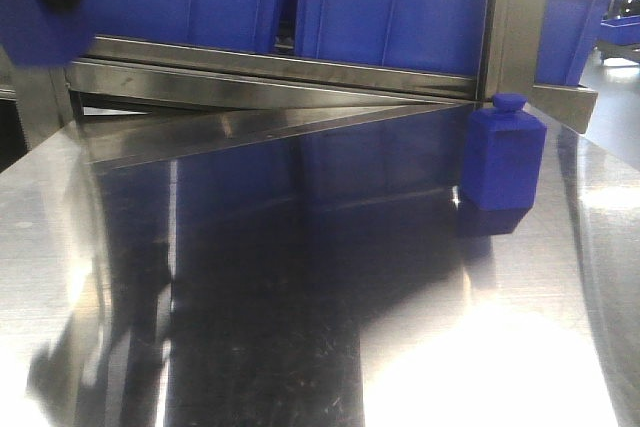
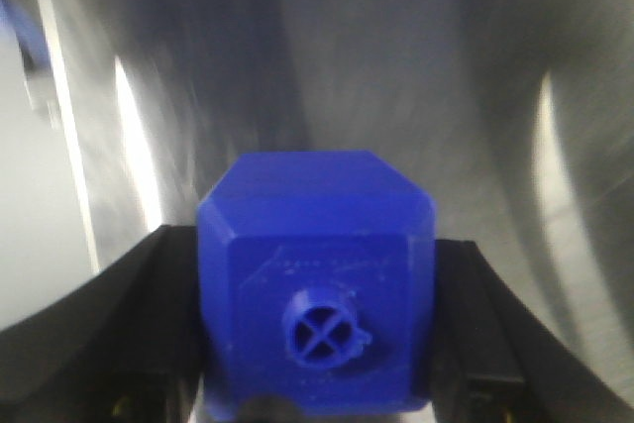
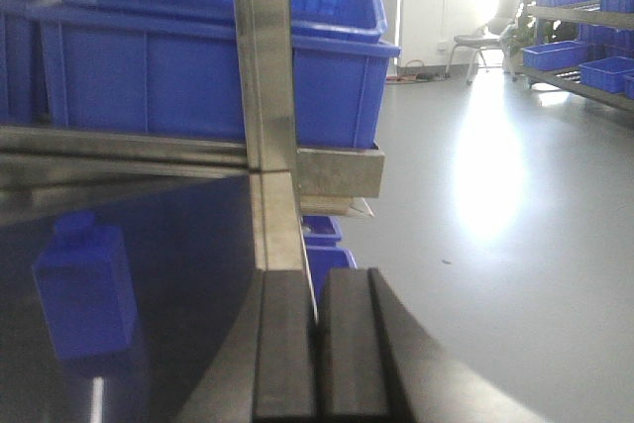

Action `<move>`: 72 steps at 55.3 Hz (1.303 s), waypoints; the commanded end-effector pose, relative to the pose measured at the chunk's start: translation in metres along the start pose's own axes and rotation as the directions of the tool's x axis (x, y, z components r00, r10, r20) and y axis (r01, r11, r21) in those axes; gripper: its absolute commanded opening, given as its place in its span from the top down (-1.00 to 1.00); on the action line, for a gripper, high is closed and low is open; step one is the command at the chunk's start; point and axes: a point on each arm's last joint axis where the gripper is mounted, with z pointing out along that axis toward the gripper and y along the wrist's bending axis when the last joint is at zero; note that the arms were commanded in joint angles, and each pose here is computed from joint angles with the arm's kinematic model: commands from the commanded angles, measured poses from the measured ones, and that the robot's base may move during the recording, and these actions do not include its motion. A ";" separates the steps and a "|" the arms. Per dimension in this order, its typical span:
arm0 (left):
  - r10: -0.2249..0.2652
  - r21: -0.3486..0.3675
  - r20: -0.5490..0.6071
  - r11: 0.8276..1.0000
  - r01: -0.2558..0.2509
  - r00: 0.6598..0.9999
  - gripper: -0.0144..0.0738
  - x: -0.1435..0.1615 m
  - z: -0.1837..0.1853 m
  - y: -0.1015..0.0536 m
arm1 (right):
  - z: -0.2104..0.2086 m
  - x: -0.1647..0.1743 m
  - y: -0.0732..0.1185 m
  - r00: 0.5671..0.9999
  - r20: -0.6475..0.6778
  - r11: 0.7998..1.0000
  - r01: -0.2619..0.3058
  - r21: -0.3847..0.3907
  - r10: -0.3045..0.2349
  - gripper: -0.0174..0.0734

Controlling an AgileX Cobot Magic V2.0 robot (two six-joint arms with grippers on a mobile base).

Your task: Pick and sort blue part to right shelf

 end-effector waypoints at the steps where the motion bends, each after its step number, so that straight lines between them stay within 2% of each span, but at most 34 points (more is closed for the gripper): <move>1: 0.004 0.015 0.239 1.000 -0.008 0.971 -0.18 0.002 -0.050 -0.004 | -0.003 -0.019 0.000 0.989 0.139 0.999 -0.047 -0.002 0.047 0.42; 7: 0.002 0.016 0.366 1.000 -0.008 0.931 -0.18 0.028 -0.070 -0.002 | -0.005 -0.032 0.002 0.987 0.152 0.999 -0.049 -0.011 0.050 0.42; 12: -0.001 0.018 0.470 1.000 -0.009 0.882 -0.18 0.053 -0.085 -0.001 | -0.007 -0.044 0.005 0.989 0.140 0.999 -0.048 -0.022 0.051 0.42; 18: -0.004 0.019 0.591 1.000 -0.010 0.807 -0.18 0.086 -0.098 0.001 | -0.008 -0.060 0.009 0.997 0.057 0.998 -0.046 -0.036 0.048 0.49; 24: -0.005 0.019 0.640 1.000 -0.009 0.768 -0.18 0.114 -0.098 0.004 | -0.004 -0.073 0.012 0.999 -0.033 0.998 -0.044 -0.042 0.043 0.51; 31: -0.006 0.019 0.663 1.000 -0.009 0.749 -0.18 0.140 -0.095 0.006 | 0.005 -0.092 0.016 0.992 -0.126 0.998 -0.031 -0.051 0.024 0.51; 41: -0.007 0.019 0.702 1.000 -0.009 0.712 -0.18 0.162 -0.094 0.007 | 0.017 -0.130 0.027 0.980 -0.180 0.986 0.057 -0.158 -0.086 0.51; 51: -0.008 0.020 0.714 1.000 -0.009 0.701 -0.18 0.165 -0.095 0.008 | 0.047 -0.164 0.043 0.922 -0.362 0.963 0.041 -0.265 -0.139 0.50; 56: -0.008 0.020 0.716 1.000 -0.009 0.698 -0.18 0.165 -0.095 0.008 | 0.070 -0.177 0.053 0.880 -0.446 0.953 0.019 -0.304 -0.160 0.36; 62: -0.008 0.020 0.728 1.000 -0.010 0.686 -0.18 0.164 -0.097 0.008 | 0.102 -0.190 0.065 0.844 -0.508 0.945 -0.003 -0.328 -0.174 0.01; 67: -0.008 0.020 0.741 1.000 -0.010 0.671 -0.18 0.163 -0.098 0.008 | 0.133 -0.195 0.076 0.810 -0.563 0.939 -0.047 -0.341 -0.164 -0.32; 72: -0.009 0.020 0.747 1.000 -0.010 0.665 -0.18 0.162 -0.098 0.008 | 0.158 -0.193 0.084 0.762 -0.618 0.930 -0.060 -0.363 -0.192 -0.48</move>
